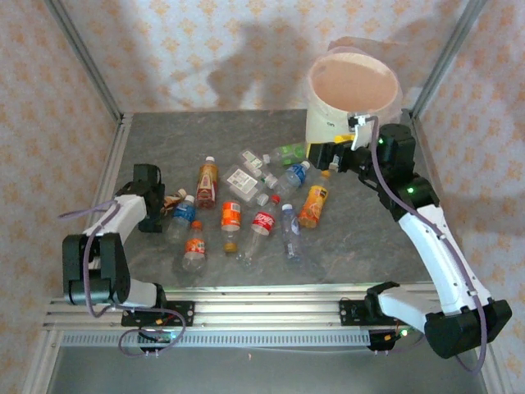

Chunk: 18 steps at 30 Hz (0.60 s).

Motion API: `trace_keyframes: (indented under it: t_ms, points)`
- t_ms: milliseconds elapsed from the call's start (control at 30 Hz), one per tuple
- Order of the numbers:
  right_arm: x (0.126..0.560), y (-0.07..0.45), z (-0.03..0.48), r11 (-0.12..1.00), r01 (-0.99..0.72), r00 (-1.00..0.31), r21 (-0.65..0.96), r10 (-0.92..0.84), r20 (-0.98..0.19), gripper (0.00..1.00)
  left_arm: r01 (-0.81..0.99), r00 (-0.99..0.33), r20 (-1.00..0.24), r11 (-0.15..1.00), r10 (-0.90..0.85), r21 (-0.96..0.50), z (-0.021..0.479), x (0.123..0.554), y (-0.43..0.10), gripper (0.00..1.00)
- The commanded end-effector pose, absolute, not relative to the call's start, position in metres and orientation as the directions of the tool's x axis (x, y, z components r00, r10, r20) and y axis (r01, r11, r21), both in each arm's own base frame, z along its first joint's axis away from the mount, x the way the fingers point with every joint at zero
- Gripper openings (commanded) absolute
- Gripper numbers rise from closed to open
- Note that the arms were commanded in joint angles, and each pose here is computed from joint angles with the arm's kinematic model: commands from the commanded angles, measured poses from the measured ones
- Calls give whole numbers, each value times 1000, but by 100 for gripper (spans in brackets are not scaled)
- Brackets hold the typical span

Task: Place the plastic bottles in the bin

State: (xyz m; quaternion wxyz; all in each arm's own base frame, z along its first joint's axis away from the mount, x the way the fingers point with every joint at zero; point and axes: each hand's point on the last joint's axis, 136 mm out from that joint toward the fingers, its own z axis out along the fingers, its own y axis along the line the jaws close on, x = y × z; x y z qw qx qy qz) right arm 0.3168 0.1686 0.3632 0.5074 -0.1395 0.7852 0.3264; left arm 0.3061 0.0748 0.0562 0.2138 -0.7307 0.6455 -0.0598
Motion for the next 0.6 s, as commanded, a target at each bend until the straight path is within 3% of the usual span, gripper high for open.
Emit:
trace_keyframes:
  t_ms: [0,233,567]
  points:
    - [312,168,365,756,-558,-422,342,97,-902,99,-888,239,-209,-126,-948,-442,60,329,91,98]
    - [305,163,362,774,-539,-430,333,87,-898,99,-881,272,-247,-138,-930,-452,38,346,106,83]
    - [301,150,349,816,-485,-445,315,80,-892,99,-873,126,-347,62,-929,-484,45,379,114,60]
